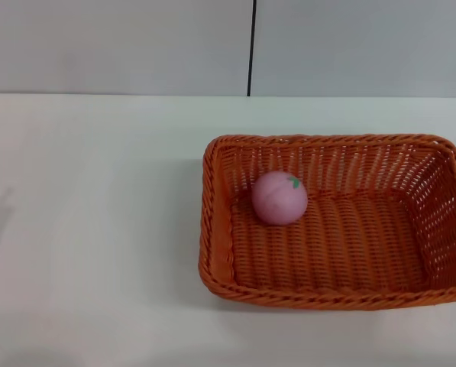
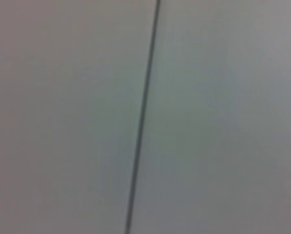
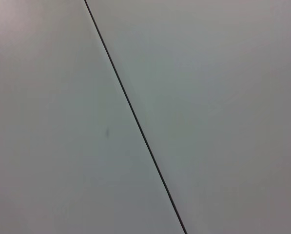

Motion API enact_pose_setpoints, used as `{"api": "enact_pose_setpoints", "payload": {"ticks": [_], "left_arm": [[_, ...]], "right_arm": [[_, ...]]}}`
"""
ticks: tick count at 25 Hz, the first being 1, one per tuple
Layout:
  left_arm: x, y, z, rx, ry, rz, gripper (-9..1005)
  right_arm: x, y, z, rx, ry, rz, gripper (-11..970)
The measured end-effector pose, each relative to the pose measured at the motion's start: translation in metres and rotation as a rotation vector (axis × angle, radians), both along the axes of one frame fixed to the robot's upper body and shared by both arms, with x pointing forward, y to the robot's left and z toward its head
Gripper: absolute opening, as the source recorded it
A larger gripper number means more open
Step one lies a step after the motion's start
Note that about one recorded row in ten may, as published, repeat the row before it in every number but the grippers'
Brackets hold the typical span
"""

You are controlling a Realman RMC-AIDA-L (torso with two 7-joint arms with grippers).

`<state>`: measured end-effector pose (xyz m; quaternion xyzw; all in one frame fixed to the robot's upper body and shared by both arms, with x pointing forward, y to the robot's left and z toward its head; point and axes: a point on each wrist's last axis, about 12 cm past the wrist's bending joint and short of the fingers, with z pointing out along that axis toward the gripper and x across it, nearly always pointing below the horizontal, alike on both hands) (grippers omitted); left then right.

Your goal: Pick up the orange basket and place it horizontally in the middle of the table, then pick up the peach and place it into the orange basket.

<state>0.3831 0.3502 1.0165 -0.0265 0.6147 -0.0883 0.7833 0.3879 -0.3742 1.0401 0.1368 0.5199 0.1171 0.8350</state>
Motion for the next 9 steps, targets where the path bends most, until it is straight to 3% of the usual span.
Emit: {"api": "enact_pose_setpoints", "payload": {"ticks": [1,9], "left_arm": [[-0.008,0.006,-0.001,0.007,0.003,0.054,829],[-0.012,0.011,-0.001,0.01,0.002,0.09,829]], "right_arm": [[0.003,0.001,0.0,0.003,0.001,0.003,485],[0.023,0.006,0.0,-0.007,0.019,0.01,485]]}}
